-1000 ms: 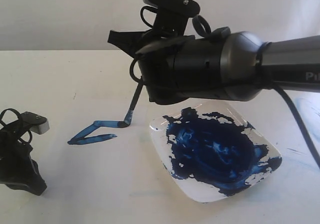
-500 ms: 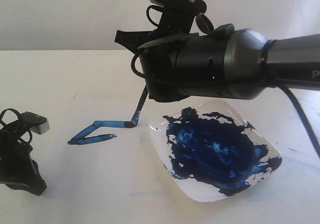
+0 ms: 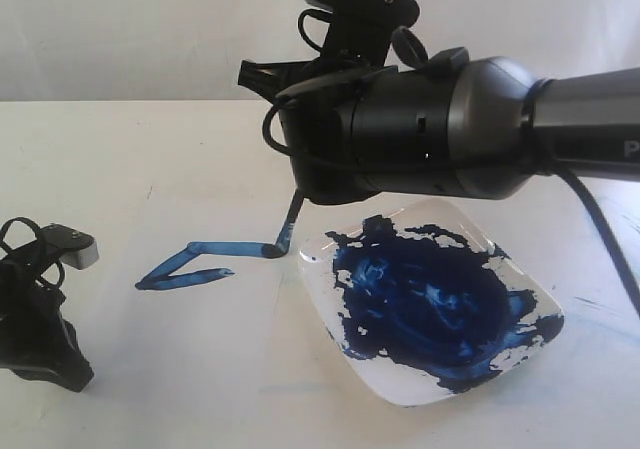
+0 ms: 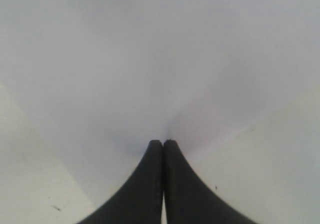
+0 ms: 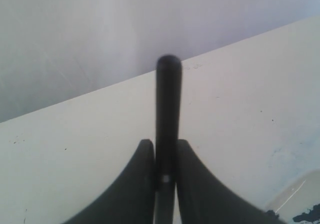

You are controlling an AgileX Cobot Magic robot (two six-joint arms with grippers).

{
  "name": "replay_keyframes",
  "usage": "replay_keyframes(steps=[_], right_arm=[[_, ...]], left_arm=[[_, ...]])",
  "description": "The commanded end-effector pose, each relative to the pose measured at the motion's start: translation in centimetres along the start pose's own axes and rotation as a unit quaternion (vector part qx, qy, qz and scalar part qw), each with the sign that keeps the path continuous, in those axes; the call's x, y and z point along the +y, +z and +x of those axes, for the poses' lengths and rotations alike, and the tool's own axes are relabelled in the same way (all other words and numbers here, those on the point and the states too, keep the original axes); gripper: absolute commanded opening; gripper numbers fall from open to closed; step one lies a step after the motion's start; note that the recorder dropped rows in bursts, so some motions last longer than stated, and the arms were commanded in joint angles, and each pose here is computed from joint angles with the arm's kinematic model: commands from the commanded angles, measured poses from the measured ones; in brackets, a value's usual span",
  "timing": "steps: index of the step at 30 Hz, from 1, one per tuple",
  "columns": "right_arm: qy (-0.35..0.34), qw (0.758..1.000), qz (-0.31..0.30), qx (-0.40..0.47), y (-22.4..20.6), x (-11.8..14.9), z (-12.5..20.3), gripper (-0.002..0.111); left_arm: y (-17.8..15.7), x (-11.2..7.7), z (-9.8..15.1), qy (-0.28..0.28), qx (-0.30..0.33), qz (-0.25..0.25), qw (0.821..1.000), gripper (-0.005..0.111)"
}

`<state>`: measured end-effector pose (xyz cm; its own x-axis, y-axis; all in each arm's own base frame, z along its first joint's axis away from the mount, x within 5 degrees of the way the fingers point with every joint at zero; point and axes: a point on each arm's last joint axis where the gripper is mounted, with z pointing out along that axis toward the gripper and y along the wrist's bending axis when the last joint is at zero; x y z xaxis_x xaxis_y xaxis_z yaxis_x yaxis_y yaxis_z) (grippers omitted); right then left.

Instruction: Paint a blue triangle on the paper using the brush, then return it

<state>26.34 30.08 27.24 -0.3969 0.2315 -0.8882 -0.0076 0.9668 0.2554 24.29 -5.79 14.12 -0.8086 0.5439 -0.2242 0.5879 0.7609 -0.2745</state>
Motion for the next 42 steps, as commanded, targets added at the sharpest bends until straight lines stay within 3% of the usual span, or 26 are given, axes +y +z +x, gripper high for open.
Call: replay_keyframes(steps=[1,4,7,14,16,20,24,30,34,38,40,42], right_arm=[[-0.009,1.000,0.012,-0.009,-0.6,-0.4,-0.9,0.000],[-0.006,1.000,-0.007,-0.003,-0.8,-0.2,-1.0,0.000],[-0.002,0.998,-0.067,0.004,-0.9,0.9,-1.0,0.000],[-0.060,0.981,-0.176,-0.049,-3.3,2.2,-3.9,0.000],[-0.129,0.960,-0.241,-0.056,-4.9,3.0,-4.8,0.000],[-0.174,0.936,-0.297,-0.068,-6.2,3.0,-6.2,0.000],[-0.218,0.891,-0.397,-0.025,-6.4,1.8,-7.4,0.000],[-0.230,0.878,-0.420,0.007,-4.5,-0.8,-8.6,0.000],[-0.216,0.875,-0.434,0.013,-3.7,-0.4,-7.9,0.000],[-0.188,0.847,-0.498,0.014,-3.1,0.9,-6.5,0.000],[-0.213,0.831,-0.514,0.008,-2.6,1.2,-5.7,0.000],[-0.217,0.830,-0.513,0.016,-2.0,1.3,-5.1,0.000]], left_arm=[[-0.1,-0.2,0.2,-0.009,0.001,0.010,1.000,0.000],[-0.1,-0.2,0.2,-0.009,0.001,0.010,1.000,0.000],[-0.1,-0.3,0.2,-0.014,0.000,0.016,1.000,0.000],[-0.1,-0.3,0.2,-0.016,-0.002,0.017,1.000,0.000],[-0.1,-0.3,0.2,-0.016,-0.002,0.017,1.000,0.000],[-0.1,-0.3,0.2,-0.016,-0.001,0.018,1.000,0.000],[-0.1,-0.3,0.2,-0.016,-0.001,0.018,1.000,0.000],[-0.1,-0.3,0.1,-0.018,-0.007,0.014,1.000,0.000],[-0.1,-0.2,0.0,-0.018,-0.009,0.011,1.000,0.000],[-0.1,-0.3,0.1,-0.018,-0.007,0.014,1.000,0.000],[-0.1,-0.3,0.1,-0.018,-0.004,0.017,1.000,0.000],[-0.1,-0.4,0.2,-0.018,-0.002,0.020,1.000,0.000]])
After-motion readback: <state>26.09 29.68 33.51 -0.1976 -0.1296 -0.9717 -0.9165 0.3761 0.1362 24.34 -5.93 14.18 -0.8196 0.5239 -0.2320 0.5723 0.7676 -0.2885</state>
